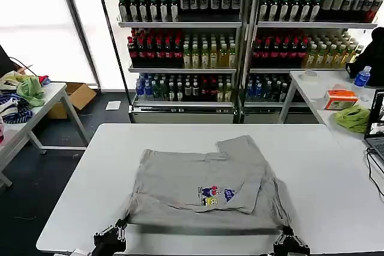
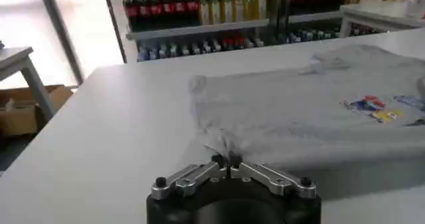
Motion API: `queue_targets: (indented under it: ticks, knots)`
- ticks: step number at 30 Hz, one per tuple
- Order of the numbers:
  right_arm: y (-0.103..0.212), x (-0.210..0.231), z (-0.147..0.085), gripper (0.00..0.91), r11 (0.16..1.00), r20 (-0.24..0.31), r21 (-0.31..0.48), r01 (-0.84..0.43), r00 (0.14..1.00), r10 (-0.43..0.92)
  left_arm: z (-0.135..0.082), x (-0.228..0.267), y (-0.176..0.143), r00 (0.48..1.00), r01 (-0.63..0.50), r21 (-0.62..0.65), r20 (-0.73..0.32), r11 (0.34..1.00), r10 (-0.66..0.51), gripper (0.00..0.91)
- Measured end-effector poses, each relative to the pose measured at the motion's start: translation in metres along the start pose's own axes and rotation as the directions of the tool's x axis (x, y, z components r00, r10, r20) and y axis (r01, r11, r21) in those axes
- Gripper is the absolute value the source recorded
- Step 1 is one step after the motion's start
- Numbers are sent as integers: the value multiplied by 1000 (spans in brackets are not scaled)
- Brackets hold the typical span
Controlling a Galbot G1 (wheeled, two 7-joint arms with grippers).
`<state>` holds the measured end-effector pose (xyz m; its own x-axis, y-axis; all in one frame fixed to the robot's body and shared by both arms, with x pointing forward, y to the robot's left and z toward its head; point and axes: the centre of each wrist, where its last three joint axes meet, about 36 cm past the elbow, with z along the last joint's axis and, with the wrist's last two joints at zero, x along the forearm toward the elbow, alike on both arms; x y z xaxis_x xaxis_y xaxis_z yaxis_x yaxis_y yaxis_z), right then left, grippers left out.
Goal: Fold and organize the clothes.
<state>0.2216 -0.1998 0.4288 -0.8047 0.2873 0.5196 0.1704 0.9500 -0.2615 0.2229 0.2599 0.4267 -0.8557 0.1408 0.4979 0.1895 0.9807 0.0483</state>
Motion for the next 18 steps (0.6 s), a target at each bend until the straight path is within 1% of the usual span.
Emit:
queue_targets:
  ticks: [3,10,15,18]
  knots:
    - [-1,1,0,907,1000,-5,1,2,1000,-2,0,3,-5,1000,-15,15,-3,1000,15,907]
    - [-5,4,-13,907,999,26,-41,-14,1000,16,-11,8,-12,999,-32,23,19,999,31,907]
    - [-11,-1,-24,907,997,61,-67,-32,997,36,-24,9,-9,998,-41,24,48,999,40,907]
    - [-17,-8,-33,907,996,99,-84,-41,994,50,-32,7,-3,996,-43,19,73,999,42,907]
